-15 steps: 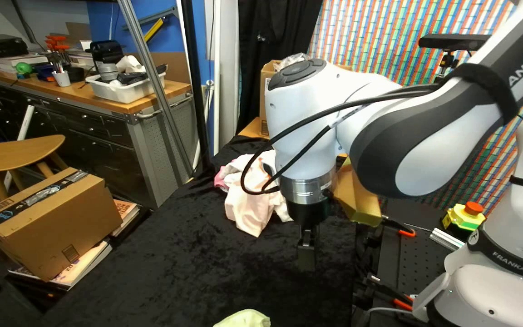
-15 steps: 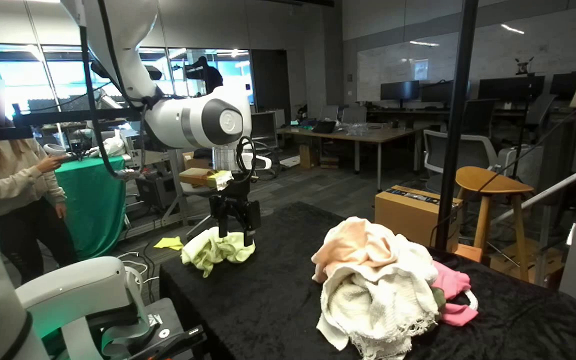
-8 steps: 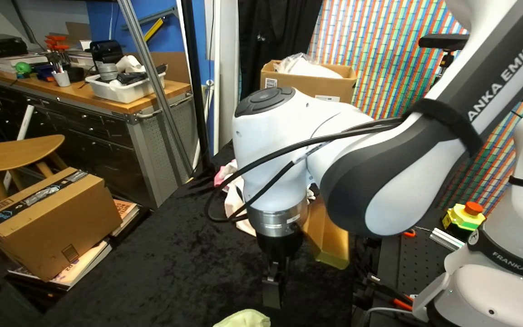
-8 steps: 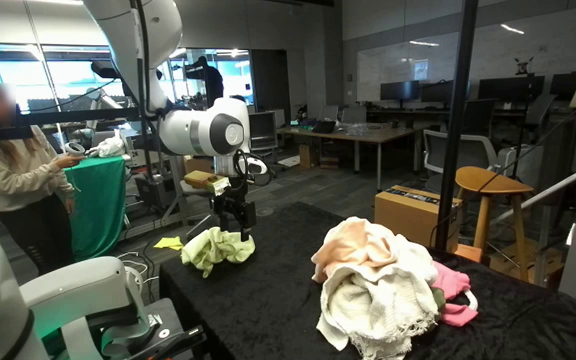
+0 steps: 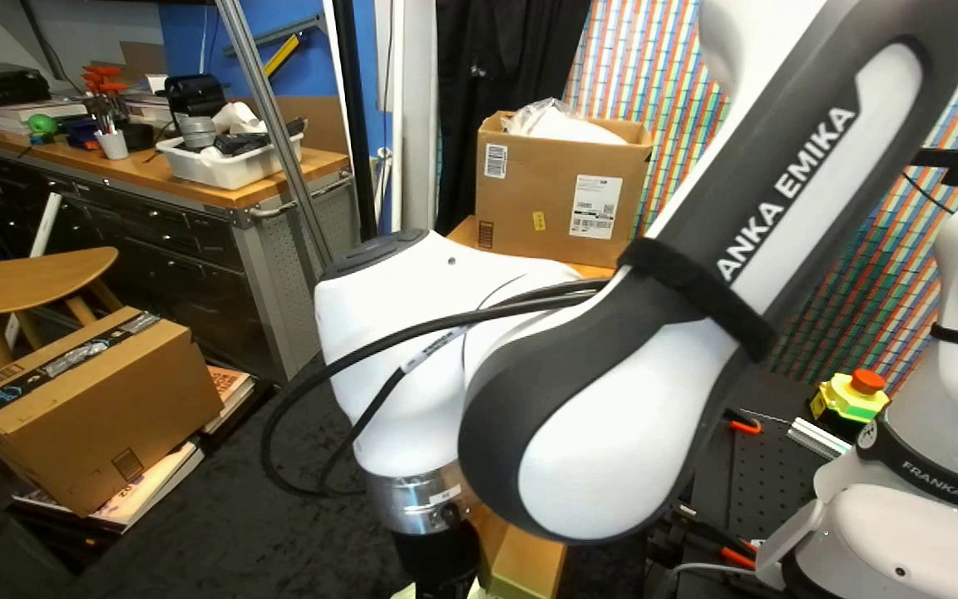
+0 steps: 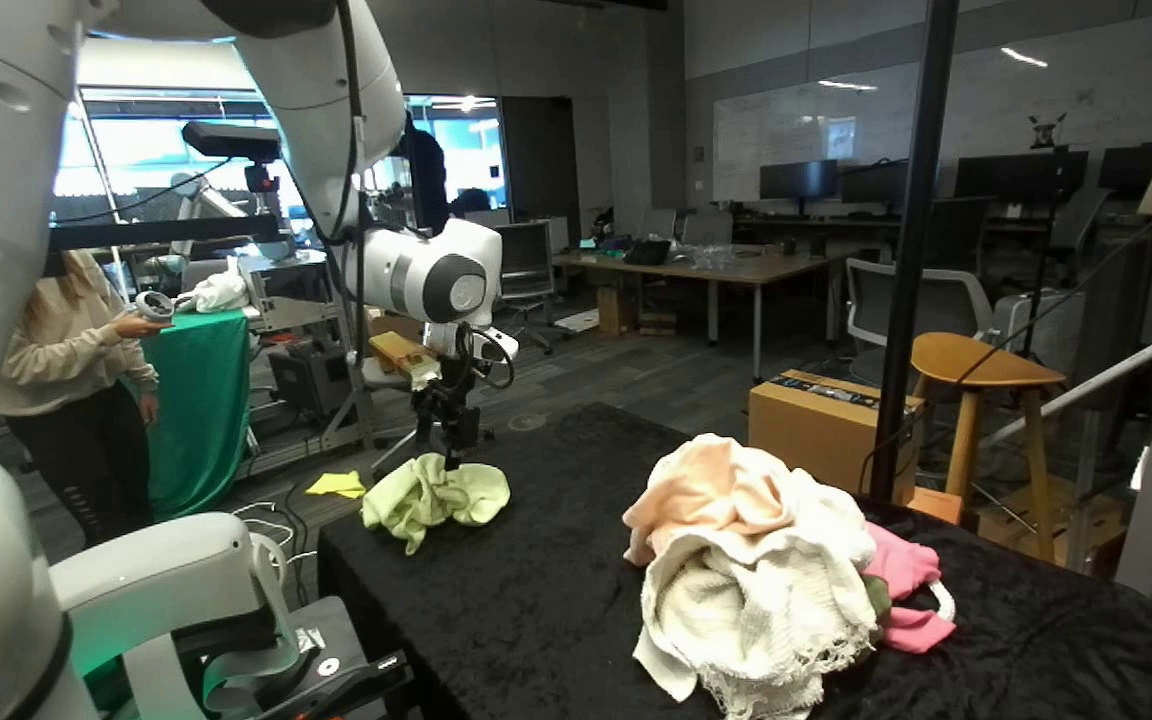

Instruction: Pile up all the objects on the black table

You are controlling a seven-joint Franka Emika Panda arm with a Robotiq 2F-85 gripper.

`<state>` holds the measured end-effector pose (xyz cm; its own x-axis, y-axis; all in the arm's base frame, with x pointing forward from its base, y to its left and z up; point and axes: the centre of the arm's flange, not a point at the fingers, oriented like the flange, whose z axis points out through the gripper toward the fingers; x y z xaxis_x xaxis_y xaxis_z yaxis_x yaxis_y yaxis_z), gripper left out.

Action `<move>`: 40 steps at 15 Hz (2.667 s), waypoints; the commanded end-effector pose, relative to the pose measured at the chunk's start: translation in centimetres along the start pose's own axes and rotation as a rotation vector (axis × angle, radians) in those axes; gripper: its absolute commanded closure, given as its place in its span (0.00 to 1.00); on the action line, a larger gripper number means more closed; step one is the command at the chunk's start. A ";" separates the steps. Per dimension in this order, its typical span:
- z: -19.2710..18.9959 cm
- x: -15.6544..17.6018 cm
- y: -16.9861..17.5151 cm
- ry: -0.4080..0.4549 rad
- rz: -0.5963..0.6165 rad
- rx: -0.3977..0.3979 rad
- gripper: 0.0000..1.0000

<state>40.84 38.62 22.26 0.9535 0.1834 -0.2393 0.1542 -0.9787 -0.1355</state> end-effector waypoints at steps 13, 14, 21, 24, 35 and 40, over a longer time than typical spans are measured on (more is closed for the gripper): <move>5.6 1.7 -1.2 -0.162 0.017 0.070 0.00; 5.7 1.6 -1.4 -0.167 0.018 0.068 0.00; 6.4 1.4 -2.2 -0.187 0.005 0.057 0.29; 6.5 1.5 -2.3 -0.190 0.007 0.058 0.47; 3.2 1.2 -1.9 -0.170 -0.015 -0.042 0.92; -0.8 1.4 -0.6 -0.083 0.002 -0.153 0.92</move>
<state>41.73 40.03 19.56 0.9082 0.2066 -0.3639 0.1968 -0.9783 -0.0642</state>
